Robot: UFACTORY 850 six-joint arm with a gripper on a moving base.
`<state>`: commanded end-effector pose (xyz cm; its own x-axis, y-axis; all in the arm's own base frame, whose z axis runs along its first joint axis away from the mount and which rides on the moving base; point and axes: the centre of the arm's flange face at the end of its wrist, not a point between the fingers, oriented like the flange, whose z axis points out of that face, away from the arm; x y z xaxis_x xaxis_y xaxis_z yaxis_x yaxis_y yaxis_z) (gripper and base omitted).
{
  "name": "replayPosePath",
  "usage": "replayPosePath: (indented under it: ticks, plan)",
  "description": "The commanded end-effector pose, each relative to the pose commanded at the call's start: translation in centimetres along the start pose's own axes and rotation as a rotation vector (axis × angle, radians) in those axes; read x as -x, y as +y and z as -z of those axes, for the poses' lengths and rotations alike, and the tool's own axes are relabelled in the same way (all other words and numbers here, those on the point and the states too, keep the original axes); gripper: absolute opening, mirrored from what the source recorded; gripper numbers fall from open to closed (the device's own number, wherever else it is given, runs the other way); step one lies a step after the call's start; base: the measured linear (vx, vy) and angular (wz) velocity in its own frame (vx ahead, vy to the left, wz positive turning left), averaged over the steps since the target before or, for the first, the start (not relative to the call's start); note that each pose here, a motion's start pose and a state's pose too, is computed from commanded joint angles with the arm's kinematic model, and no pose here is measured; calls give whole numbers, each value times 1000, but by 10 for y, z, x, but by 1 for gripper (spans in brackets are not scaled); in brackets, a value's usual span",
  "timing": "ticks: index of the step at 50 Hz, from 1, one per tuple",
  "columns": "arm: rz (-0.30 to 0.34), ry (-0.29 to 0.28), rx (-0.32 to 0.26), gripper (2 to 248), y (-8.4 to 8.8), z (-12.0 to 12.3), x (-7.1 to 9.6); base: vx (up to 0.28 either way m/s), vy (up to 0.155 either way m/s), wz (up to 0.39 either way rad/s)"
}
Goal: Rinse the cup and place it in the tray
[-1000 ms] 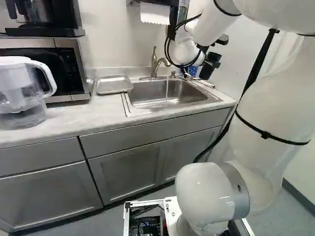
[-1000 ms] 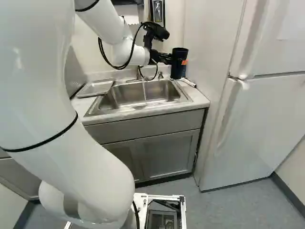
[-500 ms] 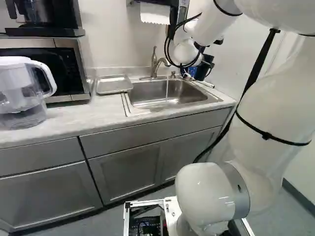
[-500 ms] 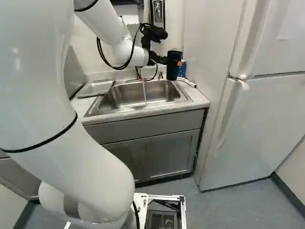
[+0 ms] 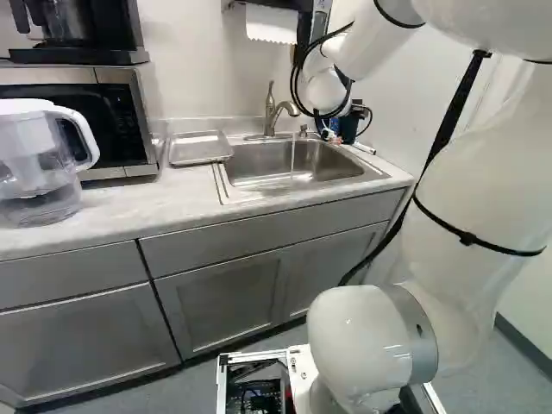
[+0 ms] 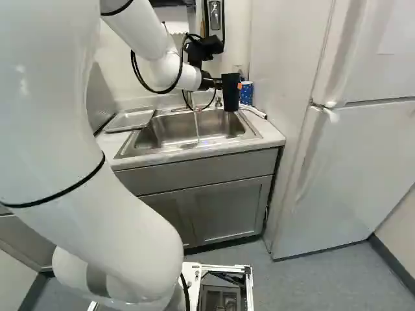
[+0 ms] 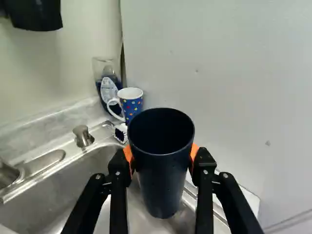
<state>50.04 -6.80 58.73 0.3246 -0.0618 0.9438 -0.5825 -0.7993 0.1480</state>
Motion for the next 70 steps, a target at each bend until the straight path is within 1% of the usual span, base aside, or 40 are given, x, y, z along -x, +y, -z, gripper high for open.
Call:
replayPosePath:
  ticks: [11, 33, 52, 62, 70]
  plan:
    - [121, -20, -48, 125, -4, 0, 2, 0, 0, 0]
    - [121, -64, -131, 125, -11, 1, 6, 0, 0, 0]
    - [119, -62, -131, 125, -11, 1, 5, 0, 0, 0]
    - [110, -46, -132, 125, -9, 5, -3, 0, 0, 0]
    - [101, -37, -145, 125, -8, 9, -10, 0, 0, 0]
